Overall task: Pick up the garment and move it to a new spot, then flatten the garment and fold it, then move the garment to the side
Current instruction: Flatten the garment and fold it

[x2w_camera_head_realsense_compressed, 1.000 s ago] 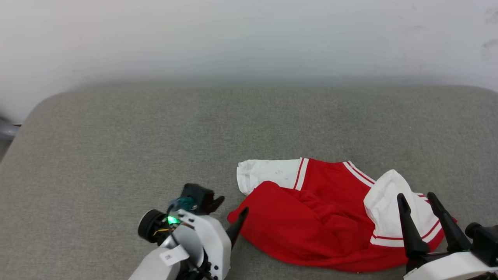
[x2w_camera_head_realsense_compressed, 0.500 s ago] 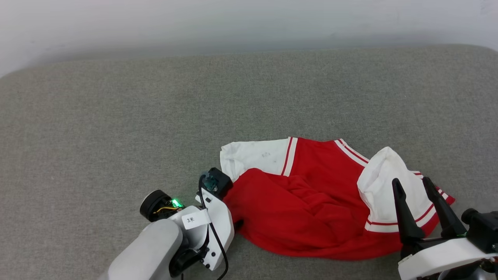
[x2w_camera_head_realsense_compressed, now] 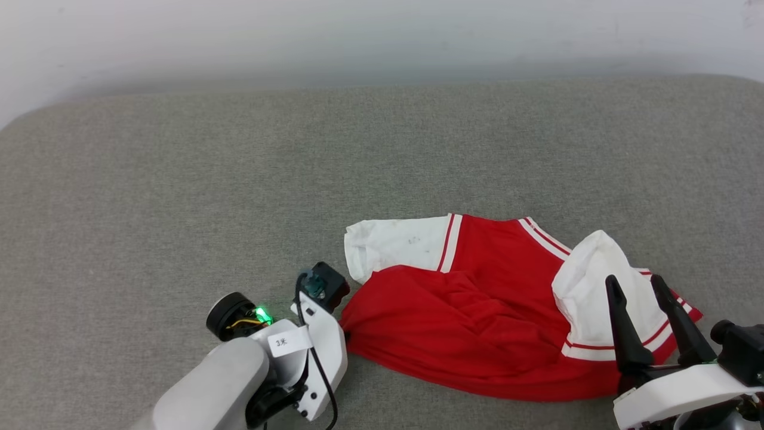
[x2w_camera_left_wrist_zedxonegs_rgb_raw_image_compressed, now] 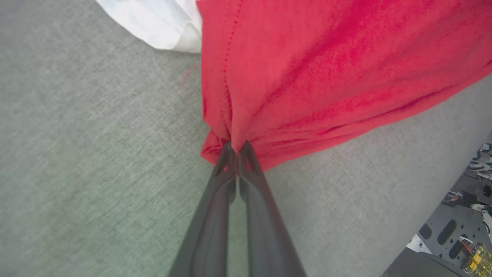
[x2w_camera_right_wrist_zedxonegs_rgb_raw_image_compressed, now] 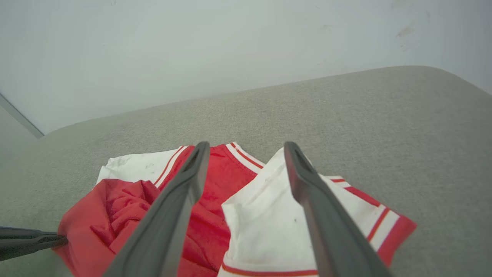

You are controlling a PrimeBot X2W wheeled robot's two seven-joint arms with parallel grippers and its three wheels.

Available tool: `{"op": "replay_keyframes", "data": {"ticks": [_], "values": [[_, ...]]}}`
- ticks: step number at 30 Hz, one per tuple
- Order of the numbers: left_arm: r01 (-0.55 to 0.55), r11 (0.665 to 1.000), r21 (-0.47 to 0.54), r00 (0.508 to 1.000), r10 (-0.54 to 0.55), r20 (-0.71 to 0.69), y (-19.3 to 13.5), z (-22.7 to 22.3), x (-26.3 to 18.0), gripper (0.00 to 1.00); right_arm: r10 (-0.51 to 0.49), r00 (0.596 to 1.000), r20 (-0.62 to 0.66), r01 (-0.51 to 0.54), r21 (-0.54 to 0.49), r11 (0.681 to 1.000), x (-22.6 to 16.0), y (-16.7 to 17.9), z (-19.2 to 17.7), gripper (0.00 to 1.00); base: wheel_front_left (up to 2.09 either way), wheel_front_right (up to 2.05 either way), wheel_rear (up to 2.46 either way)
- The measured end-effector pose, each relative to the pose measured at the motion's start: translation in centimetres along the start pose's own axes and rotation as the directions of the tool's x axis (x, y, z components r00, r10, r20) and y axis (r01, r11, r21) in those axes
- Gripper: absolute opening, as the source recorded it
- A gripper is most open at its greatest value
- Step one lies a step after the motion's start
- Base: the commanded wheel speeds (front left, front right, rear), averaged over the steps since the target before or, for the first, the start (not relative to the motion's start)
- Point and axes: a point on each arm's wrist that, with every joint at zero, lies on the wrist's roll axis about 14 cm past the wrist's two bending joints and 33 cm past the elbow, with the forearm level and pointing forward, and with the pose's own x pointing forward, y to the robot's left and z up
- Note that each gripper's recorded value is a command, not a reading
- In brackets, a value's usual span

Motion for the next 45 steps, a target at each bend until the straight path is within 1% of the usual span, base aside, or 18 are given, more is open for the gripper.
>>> {"op": "replay_keyframes", "data": {"ticks": [5, 9, 13, 18, 22, 25, 26, 27, 28, 33, 37, 41, 45], "values": [[-0.072, 0.995, -0.070, 0.996, 0.075, 0.054, 1.2, -1.5, -2.5, 0.00, 0.022, 1.000, 0.011, -0.022, -0.001, 1.000, 0.0, 0.7, 0.4, 1.00, 0.00, 0.00, 0.00], [-0.100, 0.979, -0.177, 0.993, 0.110, 0.047, 0.5, -4.6, -4.4, 0.00, 0.051, 0.999, 0.011, -0.051, -0.002, 0.999, -0.1, 1.6, 0.6, 1.00, 0.00, 0.00, 0.00], [-0.106, 0.950, -0.293, 0.994, 0.110, -0.003, -1.6, -8.5, -6.0, 0.00, 0.076, 0.997, 0.018, -0.076, -0.007, 0.997, -0.1, 2.4, 0.9, 1.00, 0.00, 0.00, 0.00], [-0.094, 0.902, -0.421, 0.994, 0.065, -0.083, -5.1, -12.9, -7.2, 0.00, 0.111, 0.993, 0.030, -0.111, -0.013, 0.994, -0.3, 3.5, 1.5, 1.00, 0.00, 0.00, 0.00], [-0.083, 0.875, -0.477, 0.993, 0.032, -0.115, -7.2, -14.8, -7.6, 0.00, 0.123, 0.992, 0.030, -0.123, -0.017, 0.992, -0.8, 3.9, 1.7, 1.00, 0.00, 0.00, 0.00], [-0.074, 0.871, -0.485, 0.996, 0.037, -0.087, -7.8, -14.5, -7.6, 0.00, 0.127, 0.991, 0.035, -0.126, -0.021, 0.992, -0.9, 4.0, 2.0, 1.00, 0.00, 0.00, 0.00], [-0.077, 0.871, -0.485, 0.996, 0.048, -0.072, -7.7, -14.2, -7.6, 0.28, 0.127, 0.991, 0.038, -0.126, -0.022, 0.992, -1.0, 4.1, 2.1, 1.00, 0.00, 0.00, 0.00], [-0.077, 0.873, -0.482, 0.997, 0.055, -0.060, -7.7, -13.9, -7.6, 0.51, 0.126, 0.991, 0.037, -0.125, -0.023, 0.992, -1.2, 4.0, 2.1, 1.00, 0.00, 0.00, 0.00], [-0.080, 0.877, -0.474, 0.997, 0.069, -0.041, -7.5, -13.6, -7.6, 1.00, 0.125, 0.992, 0.036, -0.124, -0.023, 0.992, -1.3, 4.0, 2.1, 1.00, 0.00, 0.00, 0.00], [-0.098, 0.900, -0.426, 0.981, 0.158, 0.109, -5.6, -9.6, -8.1, 1.00, 0.117, 0.992, 0.040, -0.116, -0.026, 0.993, -1.7, 3.7, 2.4, 1.00, 0.00, 0.00, 0.00], [-0.120, 0.909, -0.400, 0.932, 0.242, 0.270, -3.8, -5.6, -9.1, 1.00, 0.098, 0.995, 0.029, -0.097, -0.022, 0.995, -2.1, 3.0, 2.3, 1.00, 0.00, 0.00, 0.00], [-0.137, 0.913, -0.383, 0.854, 0.305, 0.422, -2.4, -2.0, -10.5, 1.00, 0.066, 0.997, -0.027, -0.066, -0.022, 0.998, -2.4, 2.0, 1.1, 1.00, 0.00, 0.00, 0.00], [-0.174, 0.916, -0.361, 0.729, 0.366, 0.578, -0.5, 1.7, -12.6, 1.00, 0.043, 0.991, -0.130, -0.046, -0.027, 0.999, -2.5, 1.2, -0.7, 1.00, 0.00, 0.00, 0.00]]}}
